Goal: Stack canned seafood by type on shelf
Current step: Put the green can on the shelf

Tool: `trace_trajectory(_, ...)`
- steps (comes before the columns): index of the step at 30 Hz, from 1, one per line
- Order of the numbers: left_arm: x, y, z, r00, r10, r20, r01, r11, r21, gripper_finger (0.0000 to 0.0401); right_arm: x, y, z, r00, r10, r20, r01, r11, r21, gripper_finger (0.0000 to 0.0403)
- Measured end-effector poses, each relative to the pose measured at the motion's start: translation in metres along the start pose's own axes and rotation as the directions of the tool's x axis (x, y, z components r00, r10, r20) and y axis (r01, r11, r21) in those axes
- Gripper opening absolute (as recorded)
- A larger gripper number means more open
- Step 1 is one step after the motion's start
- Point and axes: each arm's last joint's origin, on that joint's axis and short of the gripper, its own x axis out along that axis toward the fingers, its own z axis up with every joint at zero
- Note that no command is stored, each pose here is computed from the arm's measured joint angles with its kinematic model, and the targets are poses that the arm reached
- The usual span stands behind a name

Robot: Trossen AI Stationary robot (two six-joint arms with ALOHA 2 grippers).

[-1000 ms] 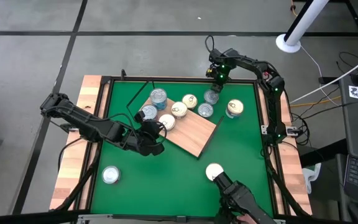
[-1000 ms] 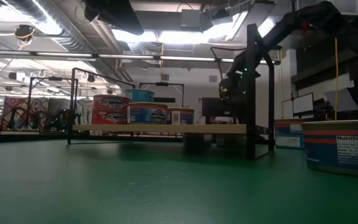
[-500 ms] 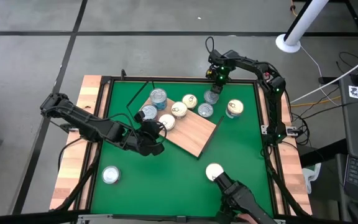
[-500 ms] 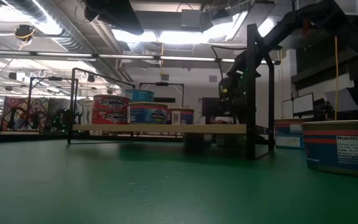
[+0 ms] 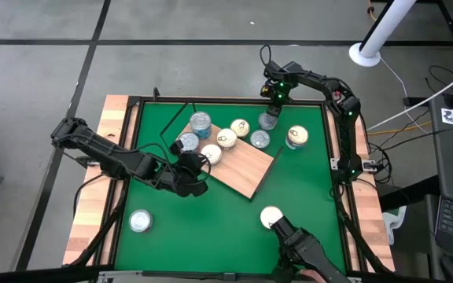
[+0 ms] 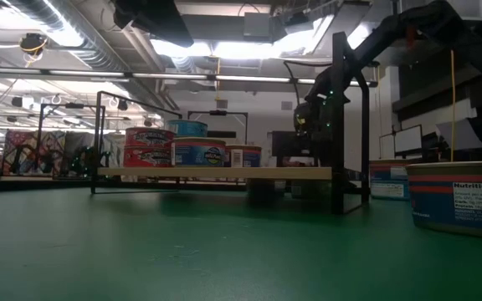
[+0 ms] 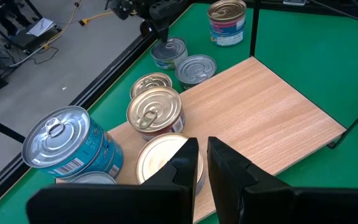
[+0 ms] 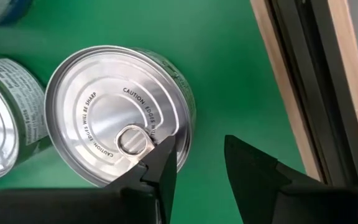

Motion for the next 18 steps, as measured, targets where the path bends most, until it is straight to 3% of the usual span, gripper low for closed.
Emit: trace_trajectory(18, 0.0, 0.0, 0.0, 1.0, 0.0, 0.0, 0.0, 1.0, 0.0, 0.0031, -0.0013, 0.0014, 0.0, 1.0, 0.026, 0.01, -0.026, 0.999, -0.021, 0.0133)
